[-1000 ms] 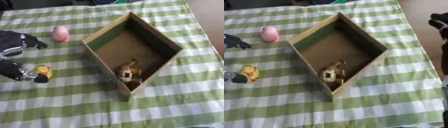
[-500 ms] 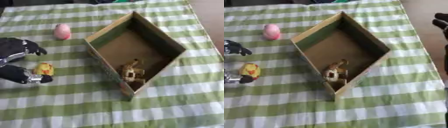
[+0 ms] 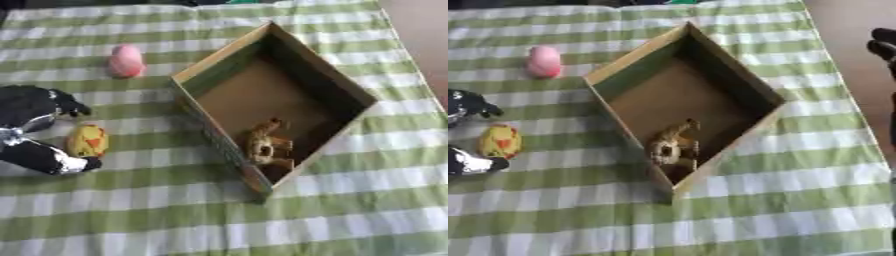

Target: Pick up objects on the table and place them in the box.

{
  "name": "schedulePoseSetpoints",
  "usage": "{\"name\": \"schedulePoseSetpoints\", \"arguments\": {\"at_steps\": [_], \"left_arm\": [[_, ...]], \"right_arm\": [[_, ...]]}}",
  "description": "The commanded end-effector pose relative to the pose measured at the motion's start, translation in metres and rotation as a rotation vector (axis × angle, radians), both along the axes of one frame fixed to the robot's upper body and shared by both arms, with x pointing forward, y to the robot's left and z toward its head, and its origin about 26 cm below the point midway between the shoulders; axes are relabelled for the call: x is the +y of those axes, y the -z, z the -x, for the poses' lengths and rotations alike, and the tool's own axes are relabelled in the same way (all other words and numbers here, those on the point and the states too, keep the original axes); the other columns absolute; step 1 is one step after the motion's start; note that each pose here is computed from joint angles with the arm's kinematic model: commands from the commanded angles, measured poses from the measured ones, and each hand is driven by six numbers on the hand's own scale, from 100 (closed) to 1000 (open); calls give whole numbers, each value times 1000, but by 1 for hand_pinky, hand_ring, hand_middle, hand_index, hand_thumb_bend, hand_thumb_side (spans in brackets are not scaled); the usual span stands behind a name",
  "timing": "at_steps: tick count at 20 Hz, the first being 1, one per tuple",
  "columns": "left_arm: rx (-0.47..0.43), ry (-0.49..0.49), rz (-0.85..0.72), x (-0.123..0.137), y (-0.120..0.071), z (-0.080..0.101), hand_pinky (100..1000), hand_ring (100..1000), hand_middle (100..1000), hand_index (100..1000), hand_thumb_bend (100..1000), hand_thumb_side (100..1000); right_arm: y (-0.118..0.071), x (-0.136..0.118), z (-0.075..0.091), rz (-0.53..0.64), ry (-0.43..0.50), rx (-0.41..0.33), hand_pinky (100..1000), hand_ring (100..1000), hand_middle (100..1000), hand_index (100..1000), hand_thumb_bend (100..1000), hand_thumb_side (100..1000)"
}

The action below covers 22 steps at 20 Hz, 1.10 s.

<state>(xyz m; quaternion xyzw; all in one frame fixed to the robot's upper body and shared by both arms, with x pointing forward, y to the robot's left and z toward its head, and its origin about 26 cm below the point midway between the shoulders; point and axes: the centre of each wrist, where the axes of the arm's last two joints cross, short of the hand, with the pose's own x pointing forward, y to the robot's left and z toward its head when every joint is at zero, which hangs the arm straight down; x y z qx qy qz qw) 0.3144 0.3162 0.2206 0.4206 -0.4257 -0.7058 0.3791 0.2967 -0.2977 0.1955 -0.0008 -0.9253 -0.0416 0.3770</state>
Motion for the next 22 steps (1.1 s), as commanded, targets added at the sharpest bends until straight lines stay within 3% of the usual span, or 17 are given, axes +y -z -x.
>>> {"name": "schedulePoseSetpoints", "arguments": {"at_steps": [1,4,5,8,15,19,21,22], "left_arm": [[6,-9,-11,5,-4,-1,470,760,713,897,572,822],[10,-10,-8,5,-4,-2,470,760,713,897,572,822],[11,-12,-4,6,-4,-2,448,741,690,875,480,739],[20,-54,25,9,3,-8,437,737,687,861,444,699],[-21,-132,26,20,16,-20,402,710,655,822,216,584],[-29,-144,27,22,21,-23,384,694,639,800,100,461],[-26,-143,38,22,22,-24,366,673,617,770,100,355],[-26,-141,49,21,22,-24,362,667,612,765,100,344]], "right_arm": [[-9,-1,3,14,-2,-33,763,719,527,769,100,1000],[-9,-1,3,13,-1,-33,763,719,527,769,100,1000],[-9,-1,3,13,-2,-32,764,720,526,768,100,1000],[-9,0,2,13,-5,-32,764,720,525,768,100,1000],[-8,0,2,14,-11,-31,765,721,525,768,100,1000],[-8,0,2,14,-11,-31,766,721,525,769,100,1000],[-8,0,2,13,-10,-30,766,721,525,769,100,1000],[-8,0,2,14,-11,-29,766,721,525,769,100,1000]]}}
